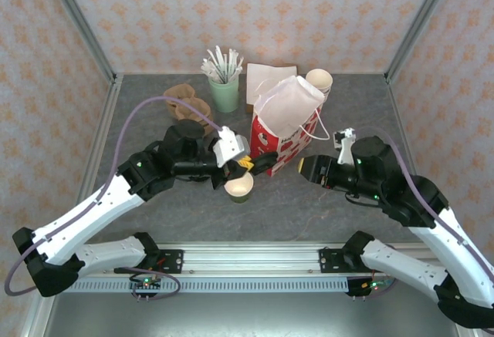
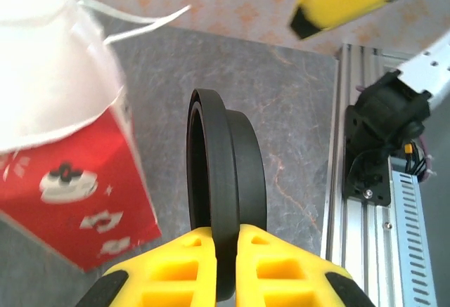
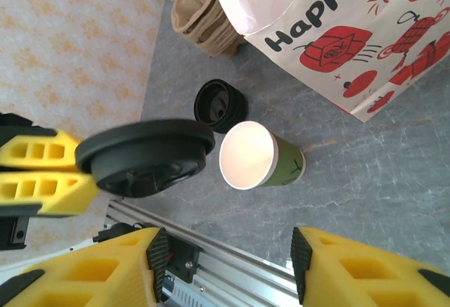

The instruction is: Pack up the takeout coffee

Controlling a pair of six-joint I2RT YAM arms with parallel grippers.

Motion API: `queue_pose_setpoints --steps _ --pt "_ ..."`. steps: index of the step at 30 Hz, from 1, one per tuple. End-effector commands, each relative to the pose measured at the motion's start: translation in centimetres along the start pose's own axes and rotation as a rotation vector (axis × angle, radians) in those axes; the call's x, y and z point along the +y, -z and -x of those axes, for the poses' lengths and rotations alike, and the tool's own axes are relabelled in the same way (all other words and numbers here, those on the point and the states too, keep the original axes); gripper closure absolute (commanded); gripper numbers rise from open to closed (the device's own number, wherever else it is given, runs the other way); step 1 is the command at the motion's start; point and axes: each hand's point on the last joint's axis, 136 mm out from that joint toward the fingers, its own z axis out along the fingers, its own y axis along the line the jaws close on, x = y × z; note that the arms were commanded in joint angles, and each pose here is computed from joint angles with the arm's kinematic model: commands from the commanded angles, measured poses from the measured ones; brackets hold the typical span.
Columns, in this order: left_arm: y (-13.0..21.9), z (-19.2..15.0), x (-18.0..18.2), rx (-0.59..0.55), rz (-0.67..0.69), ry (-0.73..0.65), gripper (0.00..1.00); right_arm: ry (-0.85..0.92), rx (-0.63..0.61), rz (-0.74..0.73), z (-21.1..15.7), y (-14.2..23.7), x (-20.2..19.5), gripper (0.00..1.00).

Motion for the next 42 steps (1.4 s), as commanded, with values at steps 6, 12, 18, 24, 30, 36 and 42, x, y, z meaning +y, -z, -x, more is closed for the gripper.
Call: queue_pose_setpoints --steps 6,12,18,24,30,36,42 --pt "0.7 -4.8 2.5 0.057 -0.039 0.646 0.89 -0.104 0.027 0.081 -1.5 -6.6 0.0 0.52" --pt "0.3 -7.0 3.4 0.071 -0.07 0.916 0.89 -0.11 0.023 0.055 -3.8 -9.4 -1.0 0.52" --pt "0.0 -9.3 4.6 0.077 -0.052 1.074 0.89 -0.163 0.015 0.075 -5.3 -12.2 -1.9 0.5" --pt "-0.8 -11.1 4.6 0.111 -0.089 1.153 0.89 -0.195 0.016 0.092 -5.8 -14.1 -2.2 0.47" --pt "-0.9 -12.2 5.3 0.1 -0.07 1.175 0.89 -0.196 0.026 0.094 -5.9 -15.8 -1.9 0.46" --pt "-1.3 -12.4 5.7 0.085 -0.08 1.192 0.89 -0.194 0.035 0.097 -5.9 -17.2 -1.4 0.46" --pt "-1.9 -13.6 5.8 0.107 -0.078 1.213 0.89 -0.19 0.032 0.079 -5.9 -17.9 -1.7 0.46"
